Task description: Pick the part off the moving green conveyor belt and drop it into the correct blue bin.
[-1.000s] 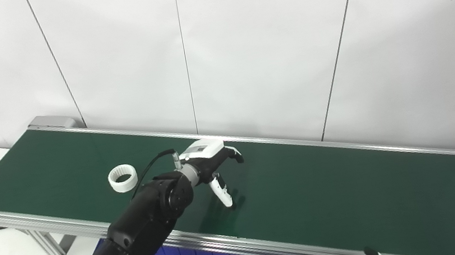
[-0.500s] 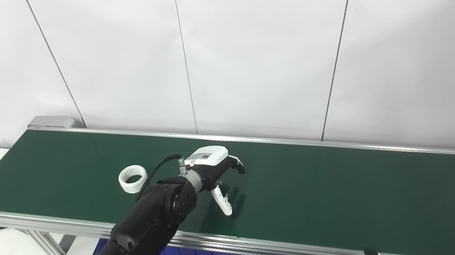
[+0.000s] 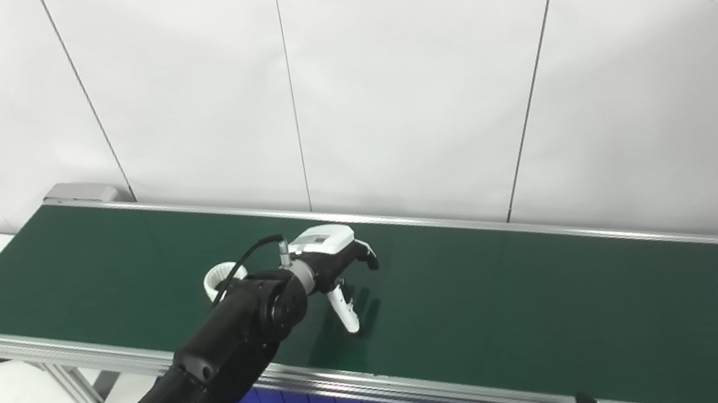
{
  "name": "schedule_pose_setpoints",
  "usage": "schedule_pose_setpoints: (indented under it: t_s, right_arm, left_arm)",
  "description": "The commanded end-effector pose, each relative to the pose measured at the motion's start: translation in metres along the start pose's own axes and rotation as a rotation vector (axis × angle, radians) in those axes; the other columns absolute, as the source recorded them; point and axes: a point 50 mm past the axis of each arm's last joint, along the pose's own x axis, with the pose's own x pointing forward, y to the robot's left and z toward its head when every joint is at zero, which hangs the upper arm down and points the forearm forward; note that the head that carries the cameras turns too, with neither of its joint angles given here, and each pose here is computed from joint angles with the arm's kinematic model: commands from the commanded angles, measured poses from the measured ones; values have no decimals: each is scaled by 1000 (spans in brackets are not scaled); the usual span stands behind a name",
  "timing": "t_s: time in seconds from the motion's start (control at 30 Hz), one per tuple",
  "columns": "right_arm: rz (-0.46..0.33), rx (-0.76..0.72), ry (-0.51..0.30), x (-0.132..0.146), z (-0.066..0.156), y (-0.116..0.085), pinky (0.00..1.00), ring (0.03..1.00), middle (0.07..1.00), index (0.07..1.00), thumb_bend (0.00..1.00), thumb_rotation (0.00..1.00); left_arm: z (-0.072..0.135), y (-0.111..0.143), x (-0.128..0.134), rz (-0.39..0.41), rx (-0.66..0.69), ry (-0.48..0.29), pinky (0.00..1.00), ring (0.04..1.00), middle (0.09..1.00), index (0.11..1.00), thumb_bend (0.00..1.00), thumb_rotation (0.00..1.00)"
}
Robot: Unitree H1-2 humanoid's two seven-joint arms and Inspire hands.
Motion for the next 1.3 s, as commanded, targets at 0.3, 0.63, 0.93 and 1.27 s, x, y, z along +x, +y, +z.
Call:
schedule_pose_setpoints:
  t_s: [0.3,0.63,0.93,1.27]
  right_arm:
    - [-4,-2,-100,3,13,0,656,741,788,891,401,636]
    - [-3,0,-98,2,13,-1,662,744,791,892,411,640]
    - [-2,-3,-97,2,13,-2,664,746,792,894,409,632]
    - [-2,4,-96,1,13,-2,666,745,791,895,411,622]
  left_arm:
    - [-8,35,1,77,41,11,873,869,869,780,899,91]
    - [-12,30,0,63,29,19,870,866,870,777,913,112]
    - [-15,27,-1,56,27,23,857,847,860,778,902,117]
    - [-15,27,0,59,22,20,860,839,851,778,895,102]
